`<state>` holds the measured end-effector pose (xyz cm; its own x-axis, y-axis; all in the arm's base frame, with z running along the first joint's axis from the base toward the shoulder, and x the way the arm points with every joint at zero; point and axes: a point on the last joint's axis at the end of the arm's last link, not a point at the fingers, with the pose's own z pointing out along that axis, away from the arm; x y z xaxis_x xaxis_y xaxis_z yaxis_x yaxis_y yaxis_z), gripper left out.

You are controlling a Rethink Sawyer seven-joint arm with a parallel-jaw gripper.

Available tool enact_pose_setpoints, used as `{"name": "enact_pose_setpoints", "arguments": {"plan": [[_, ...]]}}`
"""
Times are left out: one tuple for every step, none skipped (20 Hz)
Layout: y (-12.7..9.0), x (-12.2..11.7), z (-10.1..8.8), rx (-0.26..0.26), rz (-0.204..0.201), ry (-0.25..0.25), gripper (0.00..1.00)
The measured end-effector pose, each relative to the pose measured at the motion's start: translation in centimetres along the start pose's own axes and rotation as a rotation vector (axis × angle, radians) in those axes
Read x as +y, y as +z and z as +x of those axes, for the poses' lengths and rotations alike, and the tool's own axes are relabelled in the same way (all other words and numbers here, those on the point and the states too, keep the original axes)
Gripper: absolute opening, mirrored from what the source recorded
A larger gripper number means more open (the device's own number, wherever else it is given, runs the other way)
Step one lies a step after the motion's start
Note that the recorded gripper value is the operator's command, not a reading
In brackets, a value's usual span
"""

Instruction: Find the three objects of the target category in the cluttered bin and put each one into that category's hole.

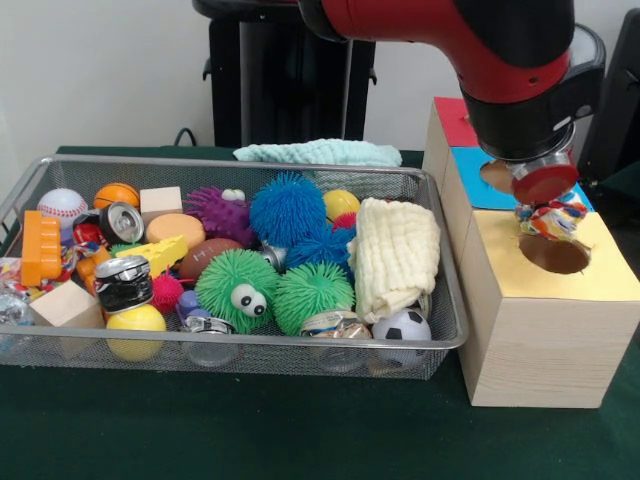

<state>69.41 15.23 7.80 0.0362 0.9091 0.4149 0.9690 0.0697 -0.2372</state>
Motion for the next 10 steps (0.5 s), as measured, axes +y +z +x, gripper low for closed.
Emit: {"name": "enact_pose_setpoints", "arguments": {"plan": [[0.1,0.1,0.3,0.004,-0.005,0.002,0.00],[0.2,0.1,0.5,0.006,-0.007,0.003,0.00],[0.4,0.2,0.9,0.008,-0.012,0.002,0.00],[0.5,0.2,1.1,0.008,-0.014,0.001,0.00],[0.7,0.4,1.7,0.009,-0.026,0.001,0.00],[0.8,0.5,1.8,0.010,-0.030,0.001,0.00],[0.8,0.6,1.9,0.010,-0.033,0.002,0.00],[0.9,1.0,2.4,0.006,-0.061,0.006,0.00],[1.0,1.1,2.5,0.005,-0.070,0.007,0.00],[1.0,1.3,2.6,0.003,-0.079,0.009,0.00]]}}
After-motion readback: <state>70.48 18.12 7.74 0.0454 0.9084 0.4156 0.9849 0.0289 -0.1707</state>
